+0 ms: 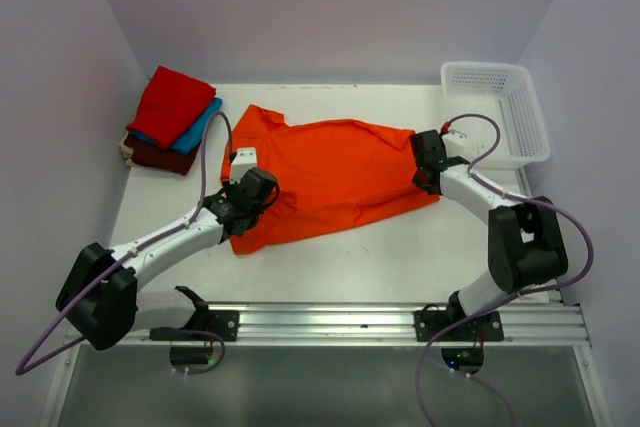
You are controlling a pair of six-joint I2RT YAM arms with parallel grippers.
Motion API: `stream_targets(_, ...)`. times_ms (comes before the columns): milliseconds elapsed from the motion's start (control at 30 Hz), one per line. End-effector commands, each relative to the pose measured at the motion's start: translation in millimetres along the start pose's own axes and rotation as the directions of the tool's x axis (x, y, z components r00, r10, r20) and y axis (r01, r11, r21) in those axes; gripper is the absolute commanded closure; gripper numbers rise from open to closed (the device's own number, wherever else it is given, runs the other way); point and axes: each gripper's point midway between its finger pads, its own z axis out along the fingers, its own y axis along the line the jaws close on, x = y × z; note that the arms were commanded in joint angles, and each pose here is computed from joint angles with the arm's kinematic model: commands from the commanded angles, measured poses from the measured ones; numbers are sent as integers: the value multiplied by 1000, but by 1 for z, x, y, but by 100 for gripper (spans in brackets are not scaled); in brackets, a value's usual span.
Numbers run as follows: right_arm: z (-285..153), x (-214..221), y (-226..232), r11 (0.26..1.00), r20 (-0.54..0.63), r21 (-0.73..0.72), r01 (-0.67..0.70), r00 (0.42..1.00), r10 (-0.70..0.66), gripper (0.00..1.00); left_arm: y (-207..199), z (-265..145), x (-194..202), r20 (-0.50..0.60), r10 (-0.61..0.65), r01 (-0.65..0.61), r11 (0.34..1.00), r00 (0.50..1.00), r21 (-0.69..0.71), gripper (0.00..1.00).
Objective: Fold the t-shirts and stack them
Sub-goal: Fold the flattened tshirt in 1/3 of the way
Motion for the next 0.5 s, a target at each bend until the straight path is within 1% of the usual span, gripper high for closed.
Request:
stream_targets(0, 3, -24, 10, 999, 54, -12, -35, 998, 36, 100, -8, 5, -34, 76, -38, 36, 999, 996, 23, 100)
stream_targets(167, 10, -29, 18, 999, 57, -21, -45, 997, 46, 100, -11, 15, -41, 75, -44, 42, 999, 996, 29, 100)
stream_targets(200, 11, -30, 19, 999, 62, -24, -43, 997, 45, 97, -9, 17, -42, 75, -49, 48, 999, 996, 23, 100)
stream_targets(233, 11, -33, 20, 999, 68, -30, -43, 997, 45, 84, -9, 19, -42, 74, -49, 48, 999, 996, 15, 97)
stream_targets(267, 10, -38, 26, 997, 86, -60, -48, 995, 53, 52, -8, 20, -43, 74, -54, 53, 999, 996, 11, 77)
stream_targets(300, 8, -39, 30, 996, 88, -85, -32, 995, 39, 41, -7, 20, -46, 79, -61, 62, 998, 995, 1, 54)
stream_targets(333, 5, -43, 33, 994, 103, -107, -35, 994, 46, 28, -4, 19, -48, 86, -79, 80, 997, 993, -14, 11)
stream_targets(367, -1, -45, 31, 991, 119, -129, -27, 992, 43, 17, -2, 17, -48, 86, -84, 86, 996, 993, -20, 0)
stream_targets(433, -10, -51, 32, 985, 150, -168, -37, 987, 63, 5, -2, 10, -54, 100, -114, 115, 993, 988, 6, 0)
stream_targets(467, -18, -51, 27, 983, 165, -180, -34, 984, 64, 2, -3, 6, -55, 99, -122, 121, 992, 988, 19, 0)
